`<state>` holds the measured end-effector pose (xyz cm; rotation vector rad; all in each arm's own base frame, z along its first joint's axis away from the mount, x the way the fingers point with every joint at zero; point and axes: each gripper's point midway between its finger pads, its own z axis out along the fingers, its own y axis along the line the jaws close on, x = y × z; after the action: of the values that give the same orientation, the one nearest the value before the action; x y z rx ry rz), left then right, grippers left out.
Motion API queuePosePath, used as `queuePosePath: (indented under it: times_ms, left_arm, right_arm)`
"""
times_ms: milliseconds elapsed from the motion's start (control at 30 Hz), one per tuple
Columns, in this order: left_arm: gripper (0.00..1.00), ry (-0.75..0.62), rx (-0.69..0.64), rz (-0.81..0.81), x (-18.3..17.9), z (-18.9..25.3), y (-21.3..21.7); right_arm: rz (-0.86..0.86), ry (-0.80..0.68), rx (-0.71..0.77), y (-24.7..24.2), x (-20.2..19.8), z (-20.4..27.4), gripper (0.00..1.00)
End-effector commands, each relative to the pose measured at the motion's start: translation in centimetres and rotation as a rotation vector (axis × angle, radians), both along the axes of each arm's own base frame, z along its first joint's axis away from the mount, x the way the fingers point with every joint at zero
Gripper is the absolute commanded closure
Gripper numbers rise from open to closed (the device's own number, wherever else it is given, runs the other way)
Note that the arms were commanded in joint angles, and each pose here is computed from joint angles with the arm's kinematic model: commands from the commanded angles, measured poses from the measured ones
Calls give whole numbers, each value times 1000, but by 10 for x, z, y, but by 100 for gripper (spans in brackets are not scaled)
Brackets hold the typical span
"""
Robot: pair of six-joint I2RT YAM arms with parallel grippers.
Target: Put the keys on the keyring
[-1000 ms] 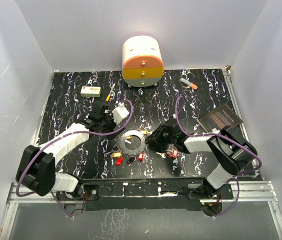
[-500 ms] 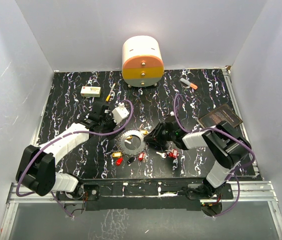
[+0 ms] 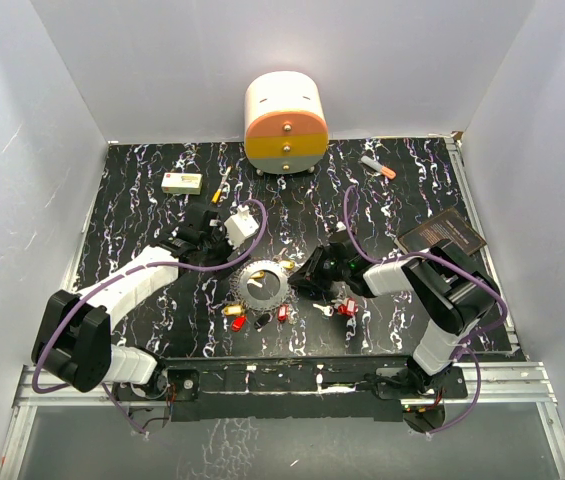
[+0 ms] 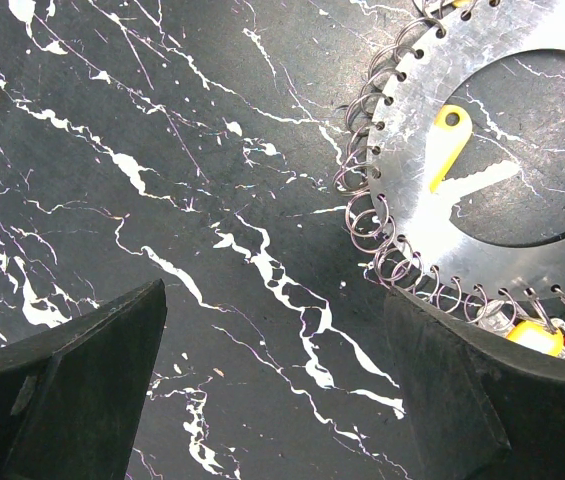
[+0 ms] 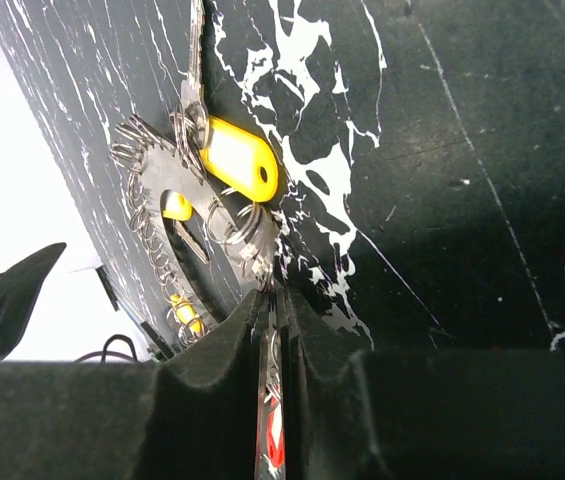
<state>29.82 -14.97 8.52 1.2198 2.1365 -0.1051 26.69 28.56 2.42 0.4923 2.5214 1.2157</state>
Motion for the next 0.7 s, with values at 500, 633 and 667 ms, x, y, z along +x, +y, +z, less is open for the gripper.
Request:
queuePosePath:
  times_ms: [500, 633, 667]
  left_arm:
    - [13, -7, -86, -66, 4, 59, -20]
    - [12, -12, -120, -145, -1, 96, -31]
    - [11, -22, -136, -164, -1, 105, -35]
  right_arm:
    - [94, -69, 29, -3, -21, 65, 92]
    - [42, -111, 41, -11, -21, 112, 92]
    - [28, -119, 60, -12, -22, 124, 92]
